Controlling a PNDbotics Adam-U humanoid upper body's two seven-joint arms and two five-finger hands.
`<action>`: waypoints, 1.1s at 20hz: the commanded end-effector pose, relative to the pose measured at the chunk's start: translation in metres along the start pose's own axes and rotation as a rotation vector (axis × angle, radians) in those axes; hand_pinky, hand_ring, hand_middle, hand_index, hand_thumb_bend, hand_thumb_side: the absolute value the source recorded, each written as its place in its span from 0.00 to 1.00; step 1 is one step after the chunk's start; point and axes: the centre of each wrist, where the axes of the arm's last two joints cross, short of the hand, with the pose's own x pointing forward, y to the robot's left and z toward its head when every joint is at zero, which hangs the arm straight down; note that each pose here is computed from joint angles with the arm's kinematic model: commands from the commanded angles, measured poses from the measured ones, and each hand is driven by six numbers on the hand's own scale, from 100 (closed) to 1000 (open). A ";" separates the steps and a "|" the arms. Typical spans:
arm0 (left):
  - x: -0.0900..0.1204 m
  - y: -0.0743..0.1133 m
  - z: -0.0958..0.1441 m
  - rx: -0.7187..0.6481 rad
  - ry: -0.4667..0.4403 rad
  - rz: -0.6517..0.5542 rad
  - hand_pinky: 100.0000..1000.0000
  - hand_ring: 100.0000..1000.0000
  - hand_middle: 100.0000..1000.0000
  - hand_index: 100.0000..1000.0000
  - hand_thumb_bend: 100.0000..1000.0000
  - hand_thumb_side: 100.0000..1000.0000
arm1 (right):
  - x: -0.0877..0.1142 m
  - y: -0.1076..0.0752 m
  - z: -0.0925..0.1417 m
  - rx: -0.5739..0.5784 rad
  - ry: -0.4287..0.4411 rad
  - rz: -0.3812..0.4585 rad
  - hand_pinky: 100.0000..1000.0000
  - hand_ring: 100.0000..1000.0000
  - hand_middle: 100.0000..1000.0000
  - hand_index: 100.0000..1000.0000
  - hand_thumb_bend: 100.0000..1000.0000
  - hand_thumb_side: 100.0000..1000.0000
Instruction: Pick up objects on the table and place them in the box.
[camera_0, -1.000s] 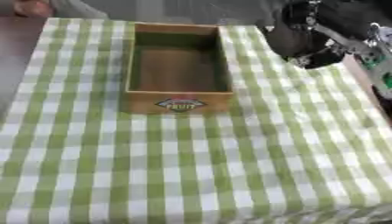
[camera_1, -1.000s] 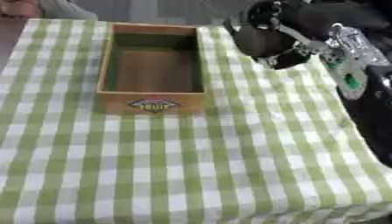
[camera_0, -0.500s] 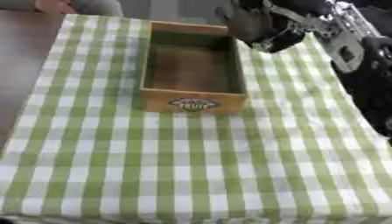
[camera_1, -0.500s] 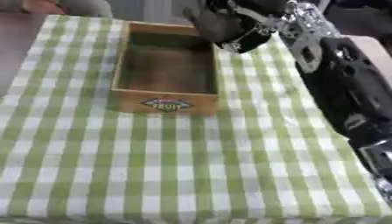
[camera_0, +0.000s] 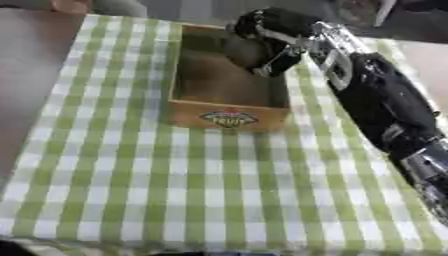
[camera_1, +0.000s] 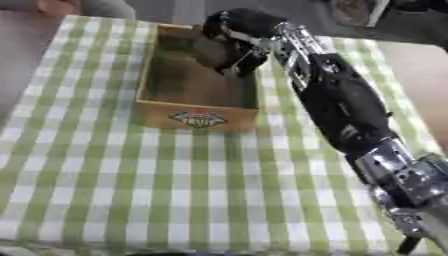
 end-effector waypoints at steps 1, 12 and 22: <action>0.008 -0.002 -0.005 -0.021 -0.037 0.001 0.50 0.62 0.50 0.53 0.00 0.59 | -0.004 -0.001 -0.004 0.023 0.026 0.022 0.71 0.74 0.74 0.53 0.00 0.11; 0.007 -0.002 -0.004 -0.020 -0.034 -0.001 0.50 0.62 0.50 0.53 0.00 0.60 | 0.007 0.016 -0.014 0.197 -0.035 0.055 0.80 0.84 0.84 0.74 0.00 0.37; 0.007 0.000 -0.003 -0.013 -0.032 -0.007 0.50 0.62 0.50 0.53 0.00 0.60 | 0.010 0.005 -0.013 0.325 -0.127 0.073 0.93 0.94 0.94 0.98 0.27 0.93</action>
